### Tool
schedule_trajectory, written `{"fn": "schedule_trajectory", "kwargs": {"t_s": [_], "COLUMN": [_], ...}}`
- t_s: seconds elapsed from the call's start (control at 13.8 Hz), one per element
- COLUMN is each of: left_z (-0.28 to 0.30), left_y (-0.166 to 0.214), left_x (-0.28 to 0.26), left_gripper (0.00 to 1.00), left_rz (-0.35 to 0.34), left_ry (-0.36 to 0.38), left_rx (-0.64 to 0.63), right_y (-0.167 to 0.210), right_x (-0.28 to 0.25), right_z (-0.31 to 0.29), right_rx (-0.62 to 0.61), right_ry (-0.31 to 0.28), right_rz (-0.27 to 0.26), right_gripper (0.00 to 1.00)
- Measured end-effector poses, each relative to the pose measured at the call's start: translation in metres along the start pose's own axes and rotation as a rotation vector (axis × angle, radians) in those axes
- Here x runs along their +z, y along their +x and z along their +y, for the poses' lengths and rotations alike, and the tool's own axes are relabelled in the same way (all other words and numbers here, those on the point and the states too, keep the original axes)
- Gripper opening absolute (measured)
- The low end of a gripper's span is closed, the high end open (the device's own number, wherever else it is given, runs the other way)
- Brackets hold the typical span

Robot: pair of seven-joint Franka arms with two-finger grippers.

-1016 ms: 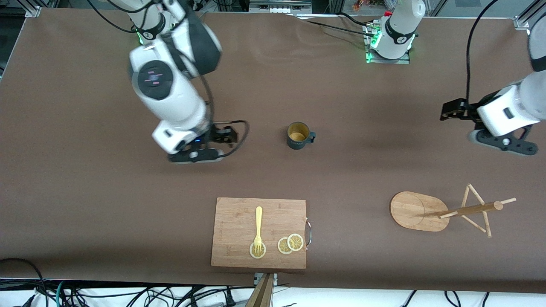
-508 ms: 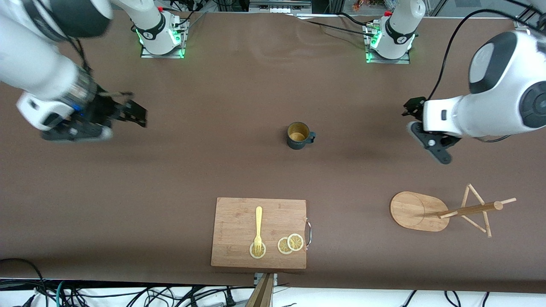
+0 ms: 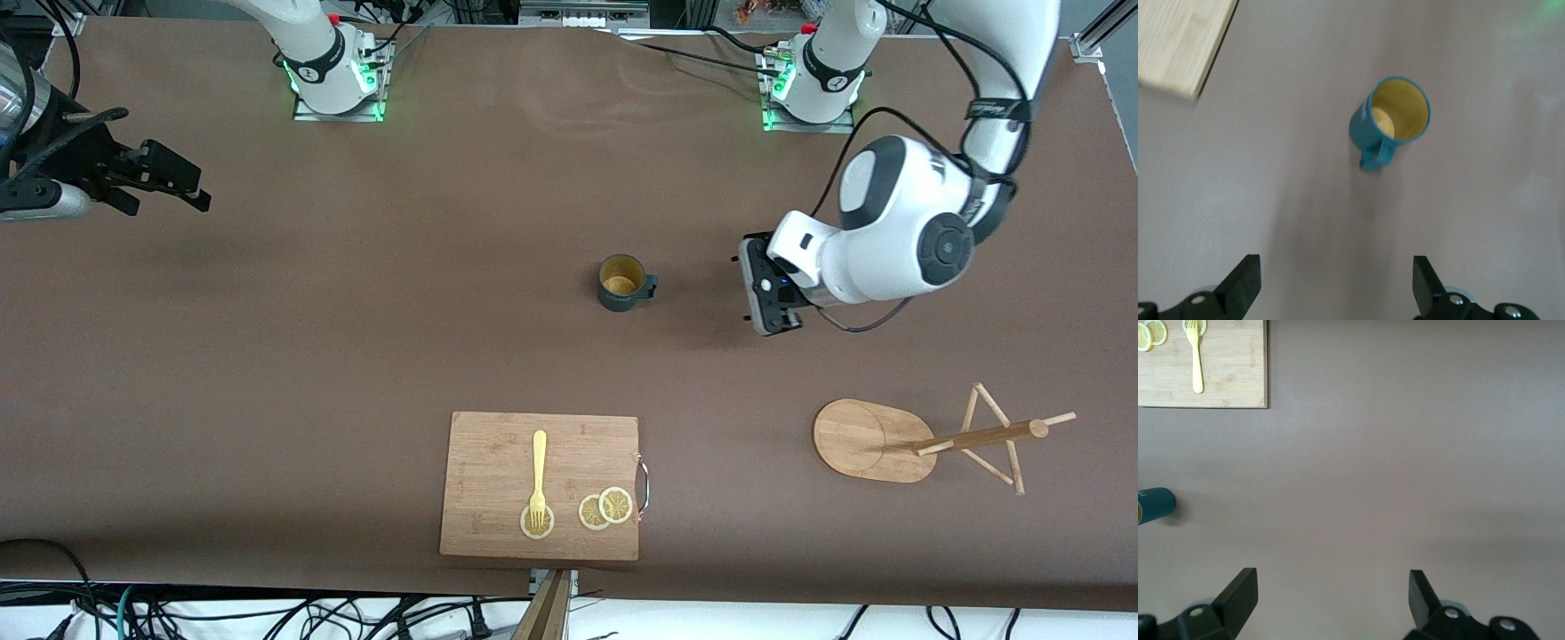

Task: Pass cup and hang on rack
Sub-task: 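Release the mug and withdraw the right gripper while the left gripper approaches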

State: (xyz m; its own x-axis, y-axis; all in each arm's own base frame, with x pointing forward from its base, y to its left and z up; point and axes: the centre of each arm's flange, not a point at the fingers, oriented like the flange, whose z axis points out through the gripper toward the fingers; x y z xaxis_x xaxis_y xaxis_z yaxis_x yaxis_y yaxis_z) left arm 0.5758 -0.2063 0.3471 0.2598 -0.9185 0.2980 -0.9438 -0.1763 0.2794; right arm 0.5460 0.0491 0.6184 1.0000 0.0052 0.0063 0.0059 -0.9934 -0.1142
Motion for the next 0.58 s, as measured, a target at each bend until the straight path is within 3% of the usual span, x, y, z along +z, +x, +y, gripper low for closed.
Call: {"fn": "schedule_trajectory", "kwargs": {"t_s": [0.36, 0.58], "left_z": [0.012, 0.024], "left_y": [-0.027, -0.045], "left_x": [0.060, 0.090], "left_gripper": [1.00, 1.00], "left_rz": [0.217, 0.392], "left_ry": [0.002, 0.005], "left_rx": [0.201, 0.268], "right_y": [0.004, 0.002], "right_x": [-0.009, -0.006], "right_z": [-0.002, 0.012], "right_rx": [-0.014, -0.029], "right_ry": [-0.022, -0.035], "right_rz": [0.029, -0.007], "right_gripper": [1.00, 1.00]}}
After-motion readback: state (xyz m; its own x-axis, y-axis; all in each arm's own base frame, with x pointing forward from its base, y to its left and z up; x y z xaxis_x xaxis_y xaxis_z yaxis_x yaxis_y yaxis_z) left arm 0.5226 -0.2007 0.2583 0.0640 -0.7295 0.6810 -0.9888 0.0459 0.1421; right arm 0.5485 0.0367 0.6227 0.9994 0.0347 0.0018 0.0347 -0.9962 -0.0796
